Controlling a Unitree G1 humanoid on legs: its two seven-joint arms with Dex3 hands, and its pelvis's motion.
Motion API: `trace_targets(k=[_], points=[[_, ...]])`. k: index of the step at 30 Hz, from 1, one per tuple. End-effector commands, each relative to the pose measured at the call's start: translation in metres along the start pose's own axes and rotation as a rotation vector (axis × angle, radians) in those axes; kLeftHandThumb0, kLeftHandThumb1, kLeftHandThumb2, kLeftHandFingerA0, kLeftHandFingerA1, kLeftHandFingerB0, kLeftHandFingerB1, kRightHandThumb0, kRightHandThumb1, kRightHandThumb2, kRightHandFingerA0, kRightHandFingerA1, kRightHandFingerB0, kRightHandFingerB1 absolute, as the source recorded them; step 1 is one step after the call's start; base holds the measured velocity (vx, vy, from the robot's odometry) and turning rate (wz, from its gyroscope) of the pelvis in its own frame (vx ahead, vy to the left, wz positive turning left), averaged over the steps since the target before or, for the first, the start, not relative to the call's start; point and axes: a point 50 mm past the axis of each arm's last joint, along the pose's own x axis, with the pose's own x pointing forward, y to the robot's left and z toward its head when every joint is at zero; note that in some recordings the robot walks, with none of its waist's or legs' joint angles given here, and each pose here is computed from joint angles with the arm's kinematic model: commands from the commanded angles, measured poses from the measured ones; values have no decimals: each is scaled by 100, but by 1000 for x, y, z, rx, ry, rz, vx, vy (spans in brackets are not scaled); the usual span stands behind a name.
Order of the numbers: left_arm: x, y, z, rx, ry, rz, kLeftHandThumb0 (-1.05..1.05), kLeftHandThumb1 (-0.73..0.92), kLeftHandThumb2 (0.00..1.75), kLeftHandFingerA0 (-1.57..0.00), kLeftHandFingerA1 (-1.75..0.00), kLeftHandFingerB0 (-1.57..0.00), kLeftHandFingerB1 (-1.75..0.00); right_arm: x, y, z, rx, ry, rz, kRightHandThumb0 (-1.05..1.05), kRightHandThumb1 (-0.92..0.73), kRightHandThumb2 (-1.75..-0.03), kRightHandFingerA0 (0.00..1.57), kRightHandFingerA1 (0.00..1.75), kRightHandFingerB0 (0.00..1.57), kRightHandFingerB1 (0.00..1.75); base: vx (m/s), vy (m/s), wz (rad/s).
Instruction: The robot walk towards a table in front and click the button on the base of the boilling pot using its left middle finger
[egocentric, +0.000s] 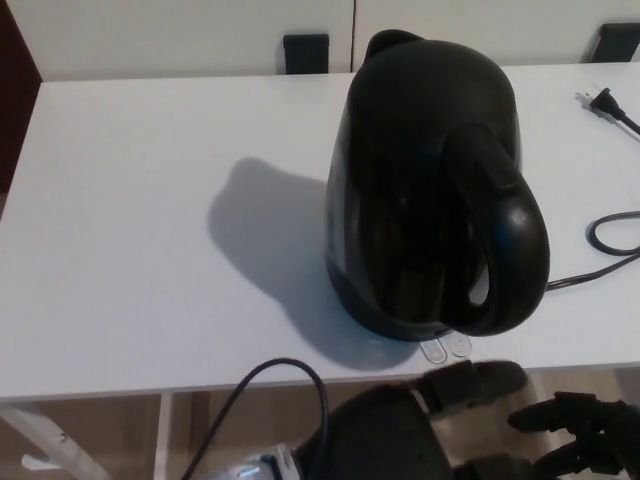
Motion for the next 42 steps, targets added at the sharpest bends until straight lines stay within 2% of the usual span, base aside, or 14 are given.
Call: trace_targets(k=[1,2,7,8,12,23,24,28,30,31,36,39,41,42], points=[[-9,-11,7,-42,-16,-52,-86,84,66,-31,-33,-23,-29,-15,1,6,-131,56,32,-43,-37,-71,47,55,44,52,0,0,0],[-9,-12,6,-39,-14,-53,-86,84,66,-31,-33,-24,-29,-5,-2,-8,-31,71,-8,-31,-53,-55,50,49,45,44,0,0,0],[-15,-23,2,-44,13,-97,-85,85,66,-31,-32,-26,-29,-3,-3,0,42,68,-6,-32,-49,-55,53,49,49,45,0,0,0],[-18,-25,1,-54,23,-120,-84,86,67,-29,-31,-23,-29,-2,-2,-1,60,80,-7,-21,-50,-54,59,52,49,45,0,0,0],[-33,-41,-1,-95,71,-136,-84,84,66,-29,-32,-25,-30,-1,-2,-1,37,55,-21,-16,-50,-54,58,51,54,47,0,0,0],[-159,-120,-26,-566,658,-323,-72,86,66,-25,-32,-19,-28,-27,18,-33,14,193,-26,-13,-50,-54,61,50,55,46,0,0,0],[-178,-128,-31,-616,760,-346,-35,52,108,-1,-47,0,-47,-31,21,-39,25,217,-31,-14,-51,-55,59,49,54,45,0,0,0],[-210,-133,-39,-875,986,-291,-35,54,109,0,-48,0,-47,-35,24,-55,42,285,-39,-13,-52,-55,57,47,52,45,0,0,0],[-218,-134,-43,-966,1054,-236,-35,53,109,-1,-48,0,-47,-37,23,-61,70,306,-55,-13,-52,-55,56,48,51,45,0,0,0],[-224,-136,-46,-1026,1102,-197,-69,82,64,-22,-33,-17,-27,-38,23,-65,90,319,-65,-13,-52,-55,56,48,50,45,0,0,0],[-248,-156,-49,-1137,1322,-209,-52,61,60,-22,-33,-16,-28,-44,32,-78,101,379,-69,-15,-52,-55,53,47,48,44,0,0,0],[-256,-163,-48,-1141,1391,-232,-47,47,68,-17,-40,-14,-35,-47,33,-82,84,384,-61,-20,-52,-55,50,48,46,44,0,0,0],[-260,-165,-50,-1113,1415,-245,-47,47,69,-18,-41,-13,-36,-45,31,-82,95,382,-69,-20,-52,-55,49,47,46,44,0,0,0],[-260,-165,-51,-1115,1418,-240,-41,56,58,-22,-34,-15,-27,-44,31,-82,100,384,-72,-20,-52,-55,48,47,46,43,0,0,0]])
